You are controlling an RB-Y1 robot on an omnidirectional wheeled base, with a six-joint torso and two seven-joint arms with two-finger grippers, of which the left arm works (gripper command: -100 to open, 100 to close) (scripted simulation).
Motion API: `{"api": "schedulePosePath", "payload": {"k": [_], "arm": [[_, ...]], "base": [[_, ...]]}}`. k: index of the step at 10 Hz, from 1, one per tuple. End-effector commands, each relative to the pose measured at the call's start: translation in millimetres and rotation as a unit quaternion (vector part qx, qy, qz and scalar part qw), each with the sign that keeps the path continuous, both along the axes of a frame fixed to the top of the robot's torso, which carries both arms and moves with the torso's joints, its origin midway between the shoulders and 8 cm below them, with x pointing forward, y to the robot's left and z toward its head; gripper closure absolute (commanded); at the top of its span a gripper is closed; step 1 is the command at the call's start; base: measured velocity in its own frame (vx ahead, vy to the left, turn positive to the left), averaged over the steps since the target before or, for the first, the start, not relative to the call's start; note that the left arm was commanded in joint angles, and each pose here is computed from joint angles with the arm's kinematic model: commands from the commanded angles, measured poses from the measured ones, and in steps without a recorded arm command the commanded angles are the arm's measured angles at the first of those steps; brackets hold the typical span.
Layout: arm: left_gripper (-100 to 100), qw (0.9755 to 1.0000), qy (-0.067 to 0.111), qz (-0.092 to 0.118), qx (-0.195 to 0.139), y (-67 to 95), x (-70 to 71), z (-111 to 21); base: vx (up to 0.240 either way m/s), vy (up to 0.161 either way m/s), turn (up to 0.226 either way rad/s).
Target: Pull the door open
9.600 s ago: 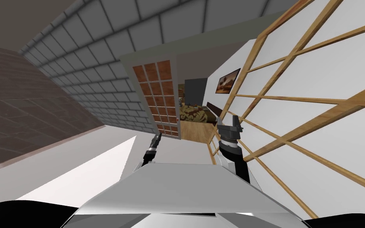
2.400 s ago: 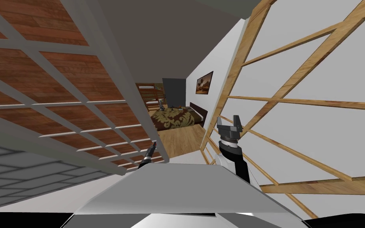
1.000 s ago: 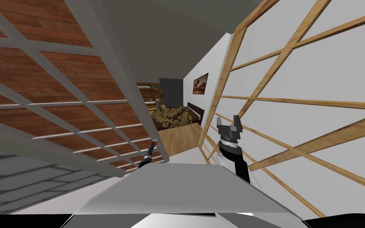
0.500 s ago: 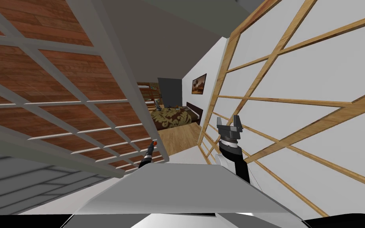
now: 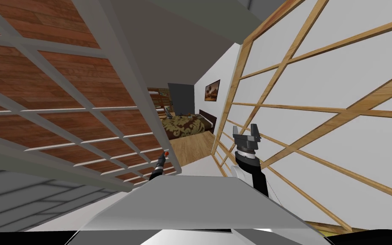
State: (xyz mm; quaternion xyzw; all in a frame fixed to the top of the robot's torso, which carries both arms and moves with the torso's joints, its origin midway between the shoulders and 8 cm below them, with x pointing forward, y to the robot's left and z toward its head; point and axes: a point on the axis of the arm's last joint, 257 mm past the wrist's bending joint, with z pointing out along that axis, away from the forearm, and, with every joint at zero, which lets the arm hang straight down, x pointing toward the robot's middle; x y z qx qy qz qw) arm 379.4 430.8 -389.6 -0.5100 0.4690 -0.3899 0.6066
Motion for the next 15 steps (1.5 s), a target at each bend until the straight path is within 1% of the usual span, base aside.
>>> {"api": "schedulePosePath", "payload": {"k": [1,2,3,4,5,6,7,8,9,10,11,12,13,14,15], "arm": [[100,0.9998,-0.007,-0.007,-0.019,-9.5,3.8,0.6],[100,0.999,-0.013,-0.005,-0.043,-8.6,4.7,0.6],[100,0.998,-0.018,-0.003,-0.06,-7.7,5.5,0.7],[100,0.9975,-0.02,-0.004,-0.068,-7.7,5.5,0.7],[100,0.9957,-0.025,-0.002,-0.089,-6.8,6.4,0.7],[100,0.9954,-0.026,-0.002,-0.092,-6.8,6.4,0.7],[100,0.9928,-0.033,-0.001,-0.116,-5.9,7.2,0.7],[100,0.9926,-0.033,-0.001,-0.117,-5.9,7.2,0.7],[100,0.9894,-0.039,0.001,-0.14,-5.0,8.0,0.6],[100,0.9892,-0.04,0.001,-0.141,-5.0,8.0,0.6],[100,0.9855,-0.046,0.003,-0.164,-4.0,8.8,0.6],[100,0.9852,-0.046,0.002,-0.165,-4.0,8.8,0.6],[100,0.9806,-0.053,0.004,-0.189,-3.1,9.6,0.5],[-100,0.9784,-0.047,0.017,-0.2,6.4,0.2,-8.0],[-100,0.9752,-0.053,0.019,-0.214,6.1,0.8,-7.6]], "base": [[-0.038,0.011,-0.031],[-0.048,0.014,-0.075],[-0.064,0.018,-0.095],[-0.048,0.015,-0.029],[-0.05,0.011,-0.026],[-0.037,0.005,-0.033],[-0.047,0.009,-0.047],[-0.04,0.011,-0.045],[-0.04,0.006,-0.079],[-0.034,0.002,-0.031],[-0.045,0.007,-0.031],[-0.038,0.011,-0.046],[-0.045,0.013,-0.105],[-0.055,0.027,-0.061],[-0.057,0.02,-0.026]]}}
